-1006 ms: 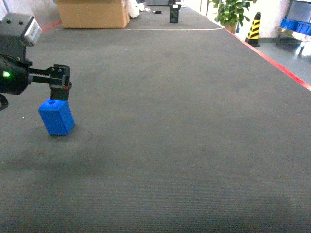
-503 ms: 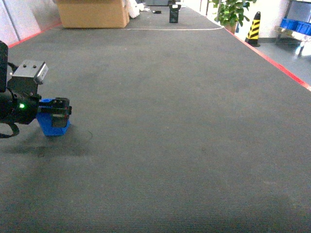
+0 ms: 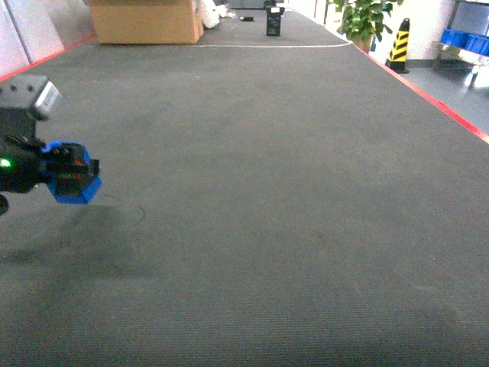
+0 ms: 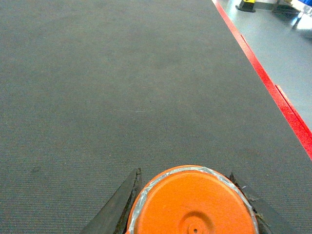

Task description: Sort blue parts and orange caps into right shelf containers

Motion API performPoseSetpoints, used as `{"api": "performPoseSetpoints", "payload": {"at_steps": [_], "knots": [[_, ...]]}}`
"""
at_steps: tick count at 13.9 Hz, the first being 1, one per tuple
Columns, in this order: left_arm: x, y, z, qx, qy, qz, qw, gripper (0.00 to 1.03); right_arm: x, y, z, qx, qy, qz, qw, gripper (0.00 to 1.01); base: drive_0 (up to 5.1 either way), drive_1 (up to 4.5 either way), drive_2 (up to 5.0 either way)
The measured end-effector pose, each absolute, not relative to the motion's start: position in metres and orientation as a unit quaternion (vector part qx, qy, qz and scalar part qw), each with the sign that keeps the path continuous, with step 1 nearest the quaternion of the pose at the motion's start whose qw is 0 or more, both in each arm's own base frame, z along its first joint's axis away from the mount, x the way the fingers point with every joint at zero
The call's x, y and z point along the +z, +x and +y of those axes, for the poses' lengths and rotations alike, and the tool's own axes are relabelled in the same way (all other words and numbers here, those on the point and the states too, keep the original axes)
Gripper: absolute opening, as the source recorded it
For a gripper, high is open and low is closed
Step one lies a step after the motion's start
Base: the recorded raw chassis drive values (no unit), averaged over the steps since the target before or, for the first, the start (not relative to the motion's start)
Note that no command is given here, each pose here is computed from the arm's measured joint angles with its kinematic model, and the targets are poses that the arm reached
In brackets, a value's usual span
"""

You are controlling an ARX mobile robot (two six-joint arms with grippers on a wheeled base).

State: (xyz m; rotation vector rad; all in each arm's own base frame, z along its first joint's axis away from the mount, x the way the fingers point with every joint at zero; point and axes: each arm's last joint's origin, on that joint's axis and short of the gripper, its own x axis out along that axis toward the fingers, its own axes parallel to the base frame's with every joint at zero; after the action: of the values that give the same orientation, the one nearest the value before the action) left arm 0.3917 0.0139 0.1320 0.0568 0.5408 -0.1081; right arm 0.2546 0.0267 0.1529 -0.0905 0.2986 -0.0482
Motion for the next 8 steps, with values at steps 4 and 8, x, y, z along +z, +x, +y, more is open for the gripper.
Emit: {"api": "performPoseSetpoints", "payload": {"at_steps": [4,8], "knots": [[0.208,0.273,0.006,-0.047,0.071,0.105,0.991,0.45,0.153,0.255,0.027,-0.024,-0.045,0.149,0.988,0.43,0.0,0.0,0.0],[0.216,0.199,0.008,-0.026,0.077,0.044,0.996,0.45,0.153,0.255,0.027,-0.024,-0.045,0.149,0.988,0.43,0.0,0.0,0.0]]}}
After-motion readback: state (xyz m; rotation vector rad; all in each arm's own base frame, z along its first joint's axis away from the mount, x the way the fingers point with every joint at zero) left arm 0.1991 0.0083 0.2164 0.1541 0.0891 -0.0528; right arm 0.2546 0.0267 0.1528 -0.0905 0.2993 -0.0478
